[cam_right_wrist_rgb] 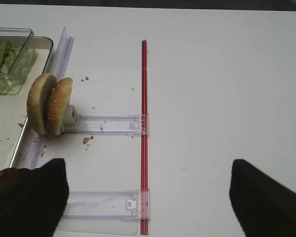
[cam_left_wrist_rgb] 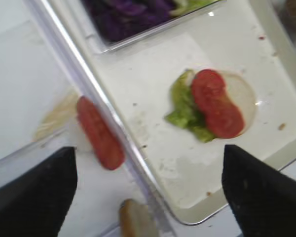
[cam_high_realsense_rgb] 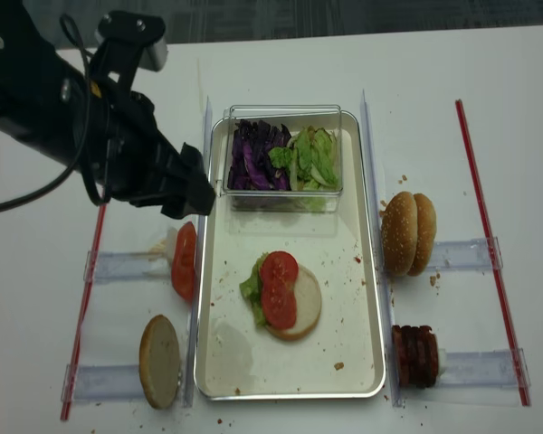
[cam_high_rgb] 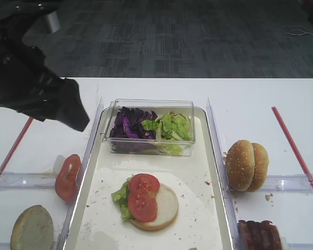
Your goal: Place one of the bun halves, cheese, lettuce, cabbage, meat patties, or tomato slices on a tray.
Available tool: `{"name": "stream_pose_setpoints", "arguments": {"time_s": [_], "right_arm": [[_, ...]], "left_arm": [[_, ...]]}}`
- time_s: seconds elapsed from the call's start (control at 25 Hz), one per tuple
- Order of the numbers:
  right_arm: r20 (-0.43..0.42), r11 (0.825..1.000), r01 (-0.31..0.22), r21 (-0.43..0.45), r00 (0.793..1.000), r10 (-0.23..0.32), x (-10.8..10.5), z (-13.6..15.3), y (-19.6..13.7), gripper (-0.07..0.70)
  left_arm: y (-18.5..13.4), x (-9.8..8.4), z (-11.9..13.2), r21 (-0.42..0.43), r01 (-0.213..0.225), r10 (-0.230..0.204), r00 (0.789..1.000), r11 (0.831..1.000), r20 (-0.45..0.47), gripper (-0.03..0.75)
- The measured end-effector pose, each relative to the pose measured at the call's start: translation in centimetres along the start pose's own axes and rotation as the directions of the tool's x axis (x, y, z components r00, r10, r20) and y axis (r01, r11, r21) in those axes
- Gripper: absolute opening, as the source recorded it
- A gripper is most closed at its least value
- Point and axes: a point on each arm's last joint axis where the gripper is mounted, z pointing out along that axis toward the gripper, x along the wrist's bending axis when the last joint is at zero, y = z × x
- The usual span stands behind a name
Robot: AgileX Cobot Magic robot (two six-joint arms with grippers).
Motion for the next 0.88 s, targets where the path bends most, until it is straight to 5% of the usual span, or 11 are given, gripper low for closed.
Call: {"name": "stream_pose_setpoints", "arguments": {"time_s": [0.28,0.52,0.68,0.88], "right_arm": [[0.0,1.0,0.0,0.0,1.0,0.0,0.0,0.0,0.0,0.685],[0.0,1.0,0.0,0.0,1.0,0.0,0.0,0.0,0.0,0.685],[0.0,1.0,0.0,0.0,1.0,0.0,0.0,0.0,0.0,0.685],[0.0,1.0,0.0,0.0,1.0,0.0,0.0,0.0,0.0,0.685]], "left_arm": [[-0.7,2.1,-0.3,0.083,0.01,0.009,0.974,0.997,-0.226,0.587],[-0.9,2.4,-0.4,0.096,0.035,-0.009,0.966,0.995,-0.257,0.587],[-1.0,3.6,-0.7,0.085,0.085,-0.059,0.959,0.993,-0.277,0.587],[-1.7,7.3,-1.7,0.049,0.225,-0.196,0.923,0.973,-0.332,0.587]]}}
